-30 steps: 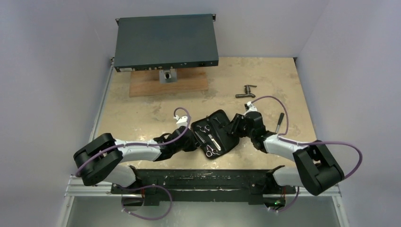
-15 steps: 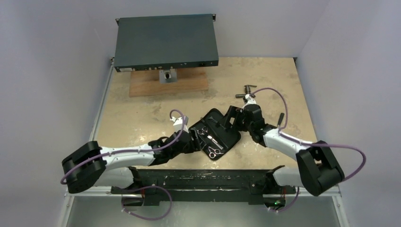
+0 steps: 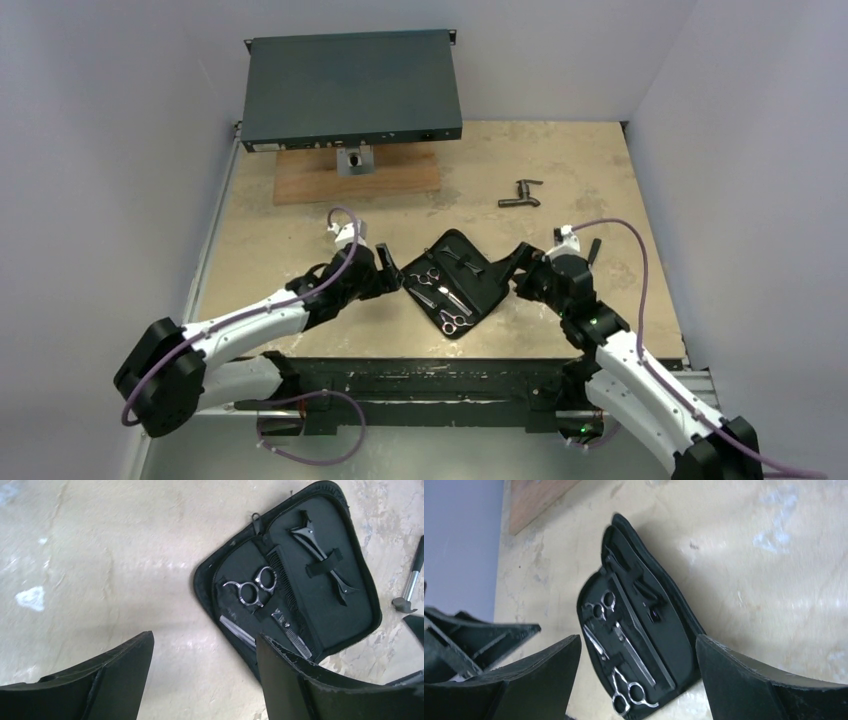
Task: Sort the hair-cutting tools
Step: Adjust the hairdressing tool bag at the center of the board.
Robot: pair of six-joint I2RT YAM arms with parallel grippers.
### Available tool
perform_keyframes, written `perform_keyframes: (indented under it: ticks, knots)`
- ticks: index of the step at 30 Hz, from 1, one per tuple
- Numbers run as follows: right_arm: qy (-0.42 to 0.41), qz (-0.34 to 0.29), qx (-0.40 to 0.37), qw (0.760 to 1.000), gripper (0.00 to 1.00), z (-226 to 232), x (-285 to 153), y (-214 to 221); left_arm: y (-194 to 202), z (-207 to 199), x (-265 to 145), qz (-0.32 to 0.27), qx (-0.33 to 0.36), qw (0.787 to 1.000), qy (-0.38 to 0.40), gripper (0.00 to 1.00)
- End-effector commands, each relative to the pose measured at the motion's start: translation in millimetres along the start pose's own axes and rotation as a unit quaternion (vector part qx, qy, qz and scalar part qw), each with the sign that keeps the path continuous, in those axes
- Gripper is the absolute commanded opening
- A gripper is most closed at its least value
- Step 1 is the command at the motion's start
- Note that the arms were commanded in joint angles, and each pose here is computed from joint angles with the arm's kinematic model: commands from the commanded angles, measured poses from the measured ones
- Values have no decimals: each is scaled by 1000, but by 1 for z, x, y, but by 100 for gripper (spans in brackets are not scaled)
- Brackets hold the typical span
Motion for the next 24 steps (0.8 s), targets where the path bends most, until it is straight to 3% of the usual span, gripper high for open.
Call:
perform_keyframes:
  ticks: [1, 9, 17, 24]
  knots:
    - [5, 35, 56, 998, 84, -16, -12, 31, -28, -38, 14, 0, 41, 998, 56, 74]
    - [4, 71, 89, 994, 81, -29, -9, 63, -52, -53, 62, -6, 12, 997, 76, 69]
    - [-4, 82, 81, 993, 80, -29, 4, 70, -37, -50, 98, 26, 18, 997, 70, 64]
    - [-2, 73, 48, 996, 79, -21, 25, 57, -17, -35, 104, 32, 11, 996, 80, 61]
Point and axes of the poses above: each gripper's point midway between its finger pads, its own x axis out along the fingers, its own z axis along the line the jaws close on, y = z × x, the point moved 3 cm from there along -x, back along the fingers, and after that the axes turned 1 degree about -x, right-handed, at the moved point
